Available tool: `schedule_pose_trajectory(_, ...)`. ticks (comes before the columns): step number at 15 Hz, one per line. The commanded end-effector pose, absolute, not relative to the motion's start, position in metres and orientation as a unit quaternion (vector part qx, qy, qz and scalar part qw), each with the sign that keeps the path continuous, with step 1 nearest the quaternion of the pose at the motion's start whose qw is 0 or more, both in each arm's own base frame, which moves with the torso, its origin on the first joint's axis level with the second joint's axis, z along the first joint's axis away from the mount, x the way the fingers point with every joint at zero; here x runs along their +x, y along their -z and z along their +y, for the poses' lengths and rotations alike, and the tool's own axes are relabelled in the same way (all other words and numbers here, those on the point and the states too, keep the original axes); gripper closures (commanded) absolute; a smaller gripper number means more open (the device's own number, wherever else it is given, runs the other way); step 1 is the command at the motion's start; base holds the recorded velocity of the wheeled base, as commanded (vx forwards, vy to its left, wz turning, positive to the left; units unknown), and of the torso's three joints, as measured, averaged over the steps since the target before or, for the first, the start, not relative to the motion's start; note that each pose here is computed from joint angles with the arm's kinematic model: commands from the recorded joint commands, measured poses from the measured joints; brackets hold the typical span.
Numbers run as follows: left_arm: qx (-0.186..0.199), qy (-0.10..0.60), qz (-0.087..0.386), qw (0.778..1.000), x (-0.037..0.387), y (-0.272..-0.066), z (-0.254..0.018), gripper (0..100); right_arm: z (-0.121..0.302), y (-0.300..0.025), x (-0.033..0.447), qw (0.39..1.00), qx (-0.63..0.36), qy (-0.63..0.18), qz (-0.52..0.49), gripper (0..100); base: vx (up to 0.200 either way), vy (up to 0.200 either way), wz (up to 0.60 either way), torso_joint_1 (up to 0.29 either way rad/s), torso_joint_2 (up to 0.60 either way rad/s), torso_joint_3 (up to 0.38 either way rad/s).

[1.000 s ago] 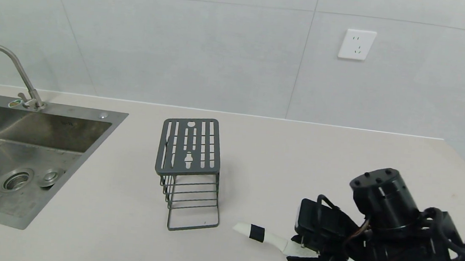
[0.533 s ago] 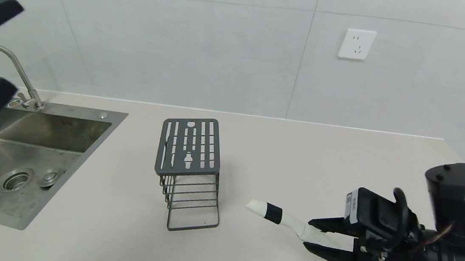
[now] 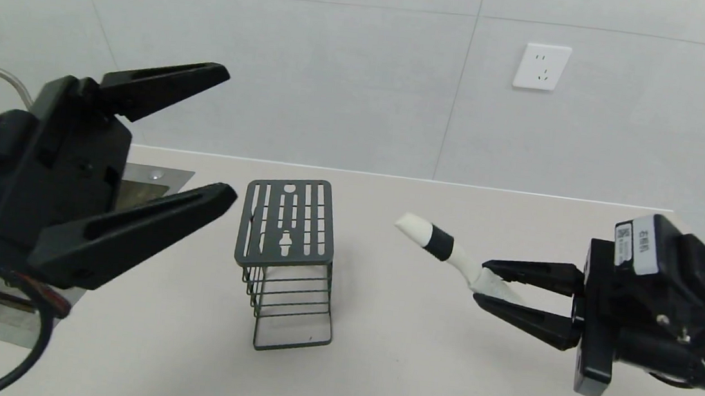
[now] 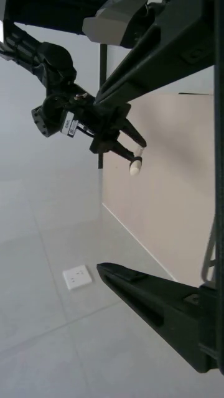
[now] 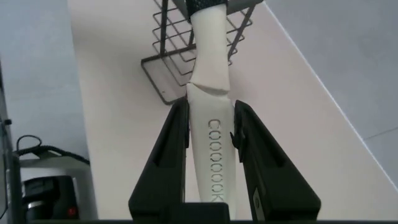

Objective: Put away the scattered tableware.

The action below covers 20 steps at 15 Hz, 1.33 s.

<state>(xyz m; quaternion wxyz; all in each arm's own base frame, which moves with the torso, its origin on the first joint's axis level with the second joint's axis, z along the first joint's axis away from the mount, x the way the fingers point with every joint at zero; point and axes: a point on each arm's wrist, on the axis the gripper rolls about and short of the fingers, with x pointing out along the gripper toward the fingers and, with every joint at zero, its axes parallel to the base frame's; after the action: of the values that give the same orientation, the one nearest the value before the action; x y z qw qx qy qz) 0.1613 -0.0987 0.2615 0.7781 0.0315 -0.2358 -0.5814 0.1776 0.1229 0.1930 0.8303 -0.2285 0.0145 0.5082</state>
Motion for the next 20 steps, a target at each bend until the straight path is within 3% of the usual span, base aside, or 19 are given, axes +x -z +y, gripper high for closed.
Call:
schedule_pose_trajectory(1, 0.021, 0.603, -0.206, 0.771, 0.184, -0.241, -0.12, 0, 0.119, -0.196, 0.183, 0.836, -0.224, -0.5, 0.004, 100, 0.0, 0.0, 0.0, 0.0, 0.0, 0.0)
schedule_pose_trajectory(6, 0.011, 0.636, -0.205, 0.744, 0.188, -0.229, -0.146, 0, 0.121, -0.209, 0.182, 0.841, -0.189, -0.503, -0.069, 100, 0.0, 0.0, 0.0, 0.0, 0.0, 0.0)
schedule_pose_trajectory(11, 0.01, 0.65, -0.22, 0.728, 0.224, -0.215, -0.184, 0, 0.122, -0.217, 0.182, 0.84, -0.174, -0.503, -0.104, 100, 0.0, 0.0, 0.0, 0.0, 0.0, 0.0)
schedule_pose_trajectory(20, -0.003, 0.681, -0.248, 0.689, 0.238, -0.219, -0.236, 0, 0.126, -0.216, 0.173, 0.827, -0.168, -0.522, -0.125, 100, 0.0, 0.0, 0.0, 0.0, 0.0, 0.0)
